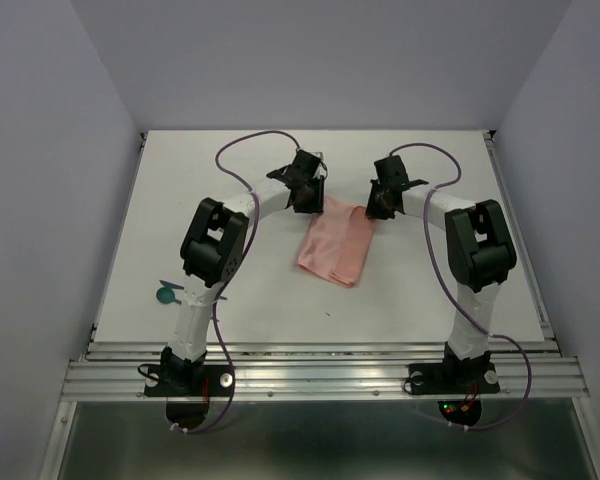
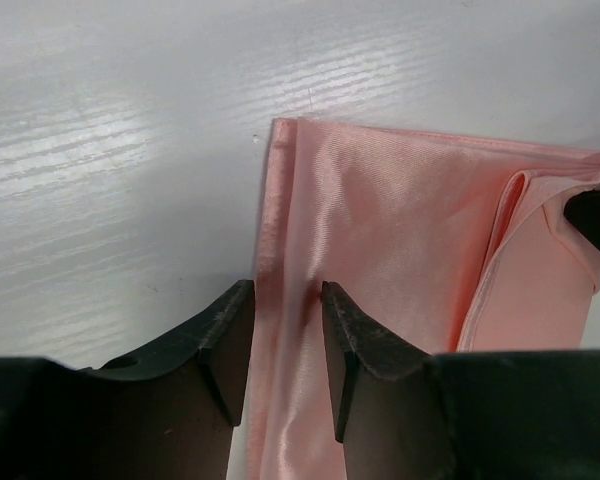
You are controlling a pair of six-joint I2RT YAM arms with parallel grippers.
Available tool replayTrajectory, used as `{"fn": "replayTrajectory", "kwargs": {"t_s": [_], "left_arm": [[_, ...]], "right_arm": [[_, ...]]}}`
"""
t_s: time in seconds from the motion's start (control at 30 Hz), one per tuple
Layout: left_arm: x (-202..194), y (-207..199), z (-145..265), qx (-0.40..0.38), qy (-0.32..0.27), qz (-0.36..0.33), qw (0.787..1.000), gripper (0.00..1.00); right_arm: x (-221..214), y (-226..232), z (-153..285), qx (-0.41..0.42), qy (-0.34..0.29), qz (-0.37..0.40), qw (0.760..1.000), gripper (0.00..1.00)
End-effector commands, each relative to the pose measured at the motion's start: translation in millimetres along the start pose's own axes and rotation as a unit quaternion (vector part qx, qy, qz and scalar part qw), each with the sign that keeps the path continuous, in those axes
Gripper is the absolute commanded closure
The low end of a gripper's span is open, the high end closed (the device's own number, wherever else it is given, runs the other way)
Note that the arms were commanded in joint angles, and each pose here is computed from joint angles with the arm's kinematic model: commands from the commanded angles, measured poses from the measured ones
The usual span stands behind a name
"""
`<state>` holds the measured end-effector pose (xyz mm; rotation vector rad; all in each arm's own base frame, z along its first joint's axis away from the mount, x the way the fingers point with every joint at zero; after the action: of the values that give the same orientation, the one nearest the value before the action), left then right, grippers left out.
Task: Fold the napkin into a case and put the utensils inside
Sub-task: Pick up the 2/3-rectangle-folded napkin from the center of the board.
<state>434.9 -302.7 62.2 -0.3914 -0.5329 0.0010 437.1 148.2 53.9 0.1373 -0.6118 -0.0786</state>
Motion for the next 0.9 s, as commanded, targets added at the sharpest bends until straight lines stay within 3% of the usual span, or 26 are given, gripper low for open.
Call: {"fn": "replayTrajectory", "kwargs": {"t_s": [0.0,0.27,0.47,0.53,0.7,0.87], "left_arm": [[21,-7,20,-0.003,-0.040,-0.006,0.999,0.56],[-5,-1,-5,-0.005,0.014,-0.002,1.000,0.57],[-15,-19,-12,-0.032,0.037,-0.011,0.999,0.61],[-18,-20,-14,-0.029,0.043,-0.013,0.999,0.67],[-15,-21,-13,-0.021,0.040,-0.011,0.999,1.00],[8,-40,15,-0.046,0.014,-0.010,0.999,1.00]], "right_arm": [[-19,-7,1,-0.010,0.032,0.001,0.999,0.92],[-22,-10,2,-0.014,0.032,-0.002,0.999,0.92],[-22,-9,2,-0.012,0.032,-0.004,0.999,0.92],[-22,-8,3,-0.011,0.031,-0.006,0.999,0.92],[-22,-9,5,-0.011,0.029,-0.006,1.000,0.92],[-22,-10,6,-0.015,0.027,-0.013,0.999,0.92]]}}
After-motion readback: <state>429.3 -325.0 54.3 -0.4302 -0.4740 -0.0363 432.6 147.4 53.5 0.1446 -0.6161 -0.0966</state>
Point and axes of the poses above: each gripper's point midway between its finger pads, its own z axis back along the fingers, its own y axis along the line the jaws close on, x = y × z, the point moved 3 cm from there along z, back along the fingers, and after that the axes turned 8 degrees about z, right-handed, at the moved point
